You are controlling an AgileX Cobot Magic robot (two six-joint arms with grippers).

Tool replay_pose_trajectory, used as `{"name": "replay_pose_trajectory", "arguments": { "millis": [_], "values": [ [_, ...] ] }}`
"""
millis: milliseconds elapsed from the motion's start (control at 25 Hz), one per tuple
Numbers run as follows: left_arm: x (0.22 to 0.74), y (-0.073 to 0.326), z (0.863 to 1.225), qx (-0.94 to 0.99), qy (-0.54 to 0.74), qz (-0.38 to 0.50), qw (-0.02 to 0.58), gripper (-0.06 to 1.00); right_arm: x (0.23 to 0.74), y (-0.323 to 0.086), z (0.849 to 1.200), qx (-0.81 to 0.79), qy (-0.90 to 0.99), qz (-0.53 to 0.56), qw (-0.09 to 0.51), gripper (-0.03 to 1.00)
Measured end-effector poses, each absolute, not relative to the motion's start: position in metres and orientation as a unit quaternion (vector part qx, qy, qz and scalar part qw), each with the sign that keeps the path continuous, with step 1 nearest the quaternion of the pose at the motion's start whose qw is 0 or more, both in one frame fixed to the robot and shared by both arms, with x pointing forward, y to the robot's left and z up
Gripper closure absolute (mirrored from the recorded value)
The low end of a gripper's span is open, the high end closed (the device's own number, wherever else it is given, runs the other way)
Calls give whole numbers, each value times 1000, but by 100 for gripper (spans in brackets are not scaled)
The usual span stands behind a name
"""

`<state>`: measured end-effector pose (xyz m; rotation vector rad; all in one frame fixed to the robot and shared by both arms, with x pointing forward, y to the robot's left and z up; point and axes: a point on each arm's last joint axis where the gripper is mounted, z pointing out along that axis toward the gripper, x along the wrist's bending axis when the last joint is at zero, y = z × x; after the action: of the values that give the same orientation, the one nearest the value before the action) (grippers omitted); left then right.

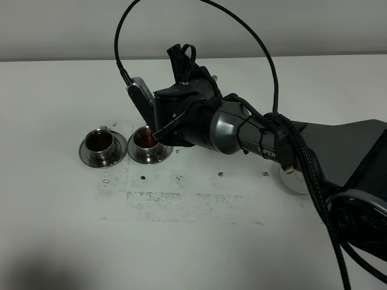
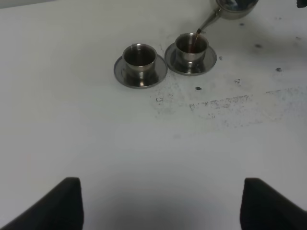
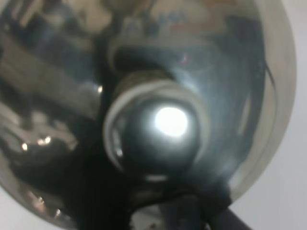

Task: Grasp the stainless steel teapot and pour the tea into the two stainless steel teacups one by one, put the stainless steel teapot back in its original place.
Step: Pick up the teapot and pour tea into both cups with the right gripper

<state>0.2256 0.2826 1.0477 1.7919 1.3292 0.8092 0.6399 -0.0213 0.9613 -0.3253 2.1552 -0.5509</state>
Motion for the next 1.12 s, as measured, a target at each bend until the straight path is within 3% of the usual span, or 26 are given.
{"name": "replay_pose_trajectory", "arguments": {
  "millis": [1120],
  "values": [
    [226, 283, 1048, 700, 519, 316, 375, 30, 642, -21, 964, -143, 855, -229, 444, 80]
  ]
}}
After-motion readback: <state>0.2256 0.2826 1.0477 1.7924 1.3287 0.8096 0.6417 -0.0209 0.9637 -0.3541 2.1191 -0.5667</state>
